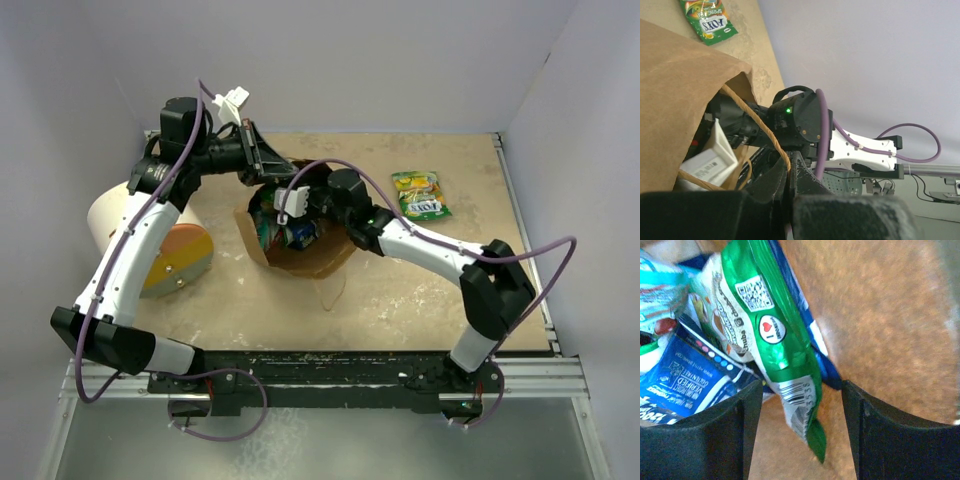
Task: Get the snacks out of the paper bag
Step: Take out the snack from the paper bag.
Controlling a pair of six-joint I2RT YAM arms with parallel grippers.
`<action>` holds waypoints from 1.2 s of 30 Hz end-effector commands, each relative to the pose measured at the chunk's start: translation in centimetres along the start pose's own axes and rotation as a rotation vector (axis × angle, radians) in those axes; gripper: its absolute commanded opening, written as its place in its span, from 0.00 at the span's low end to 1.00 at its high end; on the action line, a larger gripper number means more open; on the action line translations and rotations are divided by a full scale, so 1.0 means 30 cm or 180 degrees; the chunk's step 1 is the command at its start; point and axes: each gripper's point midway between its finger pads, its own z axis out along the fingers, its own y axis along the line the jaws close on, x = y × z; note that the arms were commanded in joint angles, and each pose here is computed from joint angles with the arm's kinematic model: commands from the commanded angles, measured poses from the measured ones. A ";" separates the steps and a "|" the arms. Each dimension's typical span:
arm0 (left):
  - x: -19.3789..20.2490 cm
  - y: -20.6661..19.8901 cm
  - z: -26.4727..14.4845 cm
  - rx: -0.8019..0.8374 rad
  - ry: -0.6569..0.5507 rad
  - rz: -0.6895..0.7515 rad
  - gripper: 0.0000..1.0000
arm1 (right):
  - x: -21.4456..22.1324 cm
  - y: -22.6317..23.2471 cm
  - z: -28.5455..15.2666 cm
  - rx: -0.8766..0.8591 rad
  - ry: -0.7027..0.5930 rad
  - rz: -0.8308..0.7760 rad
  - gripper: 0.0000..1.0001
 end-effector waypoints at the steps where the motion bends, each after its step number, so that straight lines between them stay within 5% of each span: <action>1: -0.021 -0.098 -0.053 0.0237 -0.0075 0.0299 0.00 | -0.124 -0.101 -0.101 0.0181 -0.0461 -0.0076 0.67; 19: -0.029 -0.117 -0.047 0.0320 -0.0028 0.0269 0.00 | 0.004 0.026 0.051 -0.0169 -0.0313 0.0023 0.61; 21: -0.032 -0.117 -0.048 0.0316 -0.0037 0.0262 0.00 | 0.016 0.045 0.072 -0.0226 -0.0281 0.0037 0.55; 26: -0.032 -0.112 -0.051 0.0266 -0.0070 0.0250 0.00 | -0.003 -0.010 0.070 -0.0068 -0.0280 0.0190 0.21; 36: -0.074 -0.099 -0.089 0.0019 -0.0439 0.0267 0.00 | -0.136 0.022 -0.054 -0.0403 -0.0784 0.0418 0.00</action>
